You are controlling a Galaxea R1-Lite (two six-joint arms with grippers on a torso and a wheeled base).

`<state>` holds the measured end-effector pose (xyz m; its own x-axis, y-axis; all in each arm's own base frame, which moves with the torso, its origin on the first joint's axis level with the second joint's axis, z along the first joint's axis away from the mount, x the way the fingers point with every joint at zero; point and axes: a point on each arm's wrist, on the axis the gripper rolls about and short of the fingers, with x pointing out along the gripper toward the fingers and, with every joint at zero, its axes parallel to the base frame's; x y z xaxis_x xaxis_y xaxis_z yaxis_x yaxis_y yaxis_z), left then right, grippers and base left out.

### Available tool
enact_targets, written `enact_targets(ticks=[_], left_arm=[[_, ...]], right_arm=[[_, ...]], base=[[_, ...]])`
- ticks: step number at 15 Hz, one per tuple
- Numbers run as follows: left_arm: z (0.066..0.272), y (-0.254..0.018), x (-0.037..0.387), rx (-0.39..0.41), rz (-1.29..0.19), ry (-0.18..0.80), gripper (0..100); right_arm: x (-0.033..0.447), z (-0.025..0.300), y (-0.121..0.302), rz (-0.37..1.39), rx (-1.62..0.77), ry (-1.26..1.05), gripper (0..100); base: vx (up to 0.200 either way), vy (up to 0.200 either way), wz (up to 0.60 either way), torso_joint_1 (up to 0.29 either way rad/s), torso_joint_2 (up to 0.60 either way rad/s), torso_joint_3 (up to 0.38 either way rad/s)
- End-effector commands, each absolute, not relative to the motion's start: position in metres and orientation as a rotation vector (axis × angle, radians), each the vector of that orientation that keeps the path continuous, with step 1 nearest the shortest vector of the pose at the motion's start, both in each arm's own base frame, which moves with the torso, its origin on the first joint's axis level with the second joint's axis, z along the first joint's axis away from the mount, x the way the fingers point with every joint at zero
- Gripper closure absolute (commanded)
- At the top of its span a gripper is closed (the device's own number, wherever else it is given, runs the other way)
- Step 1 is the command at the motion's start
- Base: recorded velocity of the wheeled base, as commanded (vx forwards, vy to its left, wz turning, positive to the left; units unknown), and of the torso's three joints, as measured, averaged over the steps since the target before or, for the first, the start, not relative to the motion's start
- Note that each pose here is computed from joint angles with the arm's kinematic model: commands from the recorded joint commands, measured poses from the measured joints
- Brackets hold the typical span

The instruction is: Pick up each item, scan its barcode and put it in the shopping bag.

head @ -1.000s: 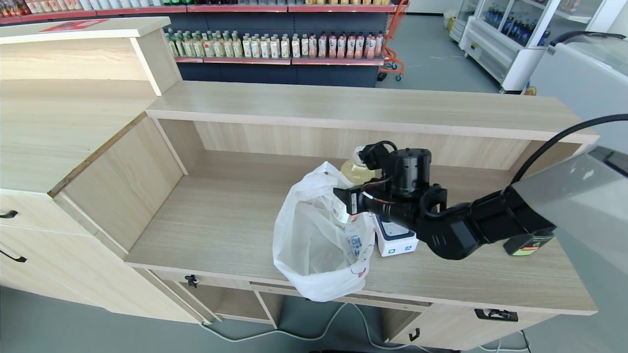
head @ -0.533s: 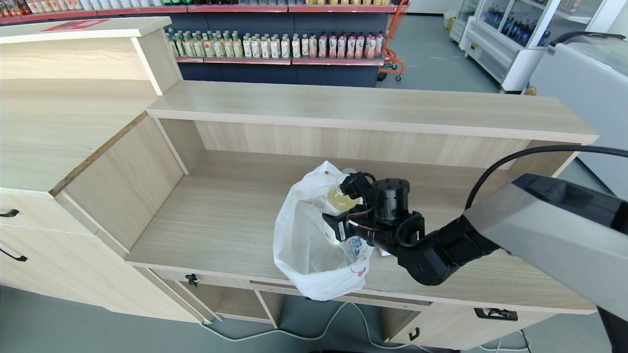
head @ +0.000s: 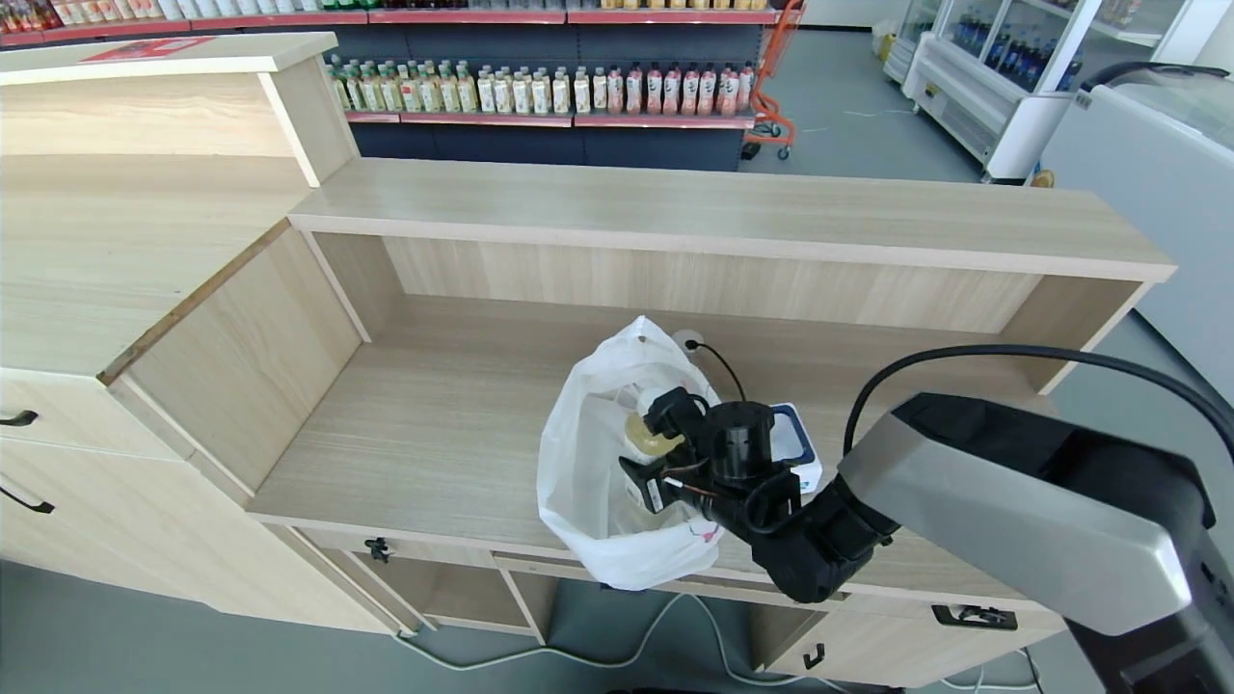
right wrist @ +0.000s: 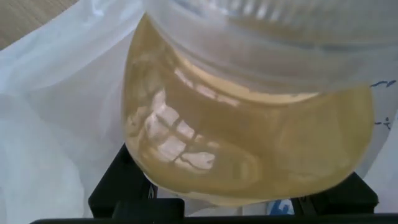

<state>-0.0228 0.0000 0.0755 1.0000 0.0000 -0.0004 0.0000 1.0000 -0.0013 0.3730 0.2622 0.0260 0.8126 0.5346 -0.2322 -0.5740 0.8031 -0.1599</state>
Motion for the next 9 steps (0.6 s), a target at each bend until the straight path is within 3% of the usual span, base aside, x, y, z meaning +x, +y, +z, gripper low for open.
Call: enact_targets(ticks=[1, 7, 8, 9], left_arm=[[0.075, 0.0, -0.023, -0.002, 0.0, 0.0, 0], [0.075, 0.0, -0.023, -0.002, 0.0, 0.0, 0], [0.075, 0.0, -0.023, -0.002, 0.0, 0.0, 0], [0.075, 0.0, -0.023, 0.0, 0.0, 0.0, 0]], right_arm=[[0.374, 0.008, 0.263, 0.598, -0.238, 0.209, 100], [0.375, -0.007, 0.268, 0.604, -0.262, 0.19, 100], [0.375, -0.007, 0.269, 0.605, -0.263, 0.19, 0], [0.374, -0.005, 0.27, 0.606, -0.262, 0.184, 0]], base=[[0.0, 0.0, 0.0, 0.0, 0.0, 0.0], [0.0, 0.0, 0.0, 0.0, 0.0, 0.0], [0.0, 0.0, 0.0, 0.0, 0.0, 0.0], [0.0, 0.0, 0.0, 0.0, 0.0, 0.0]])
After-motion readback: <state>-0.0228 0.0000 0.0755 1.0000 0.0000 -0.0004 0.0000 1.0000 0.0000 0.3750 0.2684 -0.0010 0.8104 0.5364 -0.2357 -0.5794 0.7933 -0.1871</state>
